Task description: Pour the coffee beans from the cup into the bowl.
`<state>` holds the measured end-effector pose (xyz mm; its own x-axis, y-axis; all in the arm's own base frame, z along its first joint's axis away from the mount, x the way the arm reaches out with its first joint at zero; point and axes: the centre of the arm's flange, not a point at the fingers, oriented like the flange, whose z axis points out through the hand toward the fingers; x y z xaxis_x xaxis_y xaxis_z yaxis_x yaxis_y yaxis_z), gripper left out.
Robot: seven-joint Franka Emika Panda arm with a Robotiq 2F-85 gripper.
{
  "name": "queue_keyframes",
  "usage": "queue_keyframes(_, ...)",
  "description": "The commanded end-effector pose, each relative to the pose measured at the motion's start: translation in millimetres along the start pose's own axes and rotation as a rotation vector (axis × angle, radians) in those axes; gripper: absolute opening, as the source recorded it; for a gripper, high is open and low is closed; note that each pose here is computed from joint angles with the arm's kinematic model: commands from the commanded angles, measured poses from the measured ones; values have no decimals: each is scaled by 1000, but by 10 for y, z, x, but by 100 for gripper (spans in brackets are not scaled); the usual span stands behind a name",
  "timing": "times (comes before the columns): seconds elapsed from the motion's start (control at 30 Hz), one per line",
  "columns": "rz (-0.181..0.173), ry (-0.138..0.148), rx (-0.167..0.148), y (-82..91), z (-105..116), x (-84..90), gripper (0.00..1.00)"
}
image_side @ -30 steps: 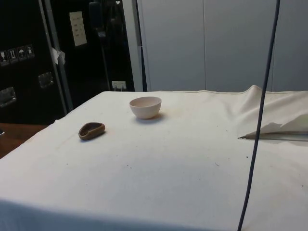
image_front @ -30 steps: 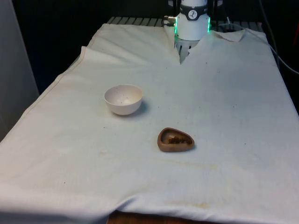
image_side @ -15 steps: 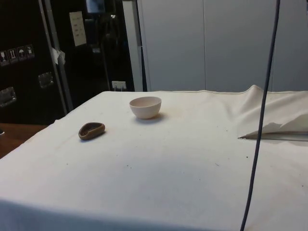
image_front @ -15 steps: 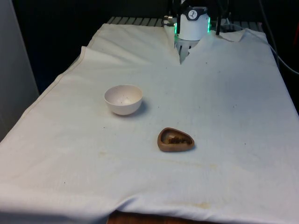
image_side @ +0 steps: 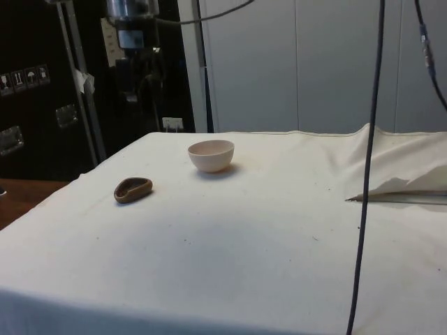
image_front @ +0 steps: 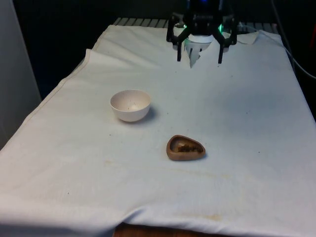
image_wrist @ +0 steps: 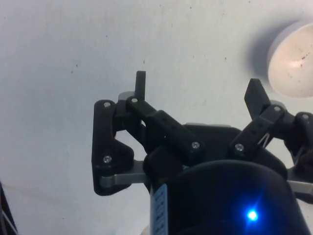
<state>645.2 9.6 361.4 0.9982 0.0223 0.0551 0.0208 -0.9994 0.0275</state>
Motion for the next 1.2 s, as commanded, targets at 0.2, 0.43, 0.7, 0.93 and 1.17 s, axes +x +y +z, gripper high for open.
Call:
queue_keyframes(0.2,7,16,-2,84,275,136,100)
queue_keyframes(0.43,11,28,-1,141,469,207,100)
queue_keyframes(0.7,18,39,-2,250,761,347,100)
queue_keyframes(0.93,22,41,3,362,970,455,100)
queue_keyframes(1.17,27,39,24,577,1186,569,100)
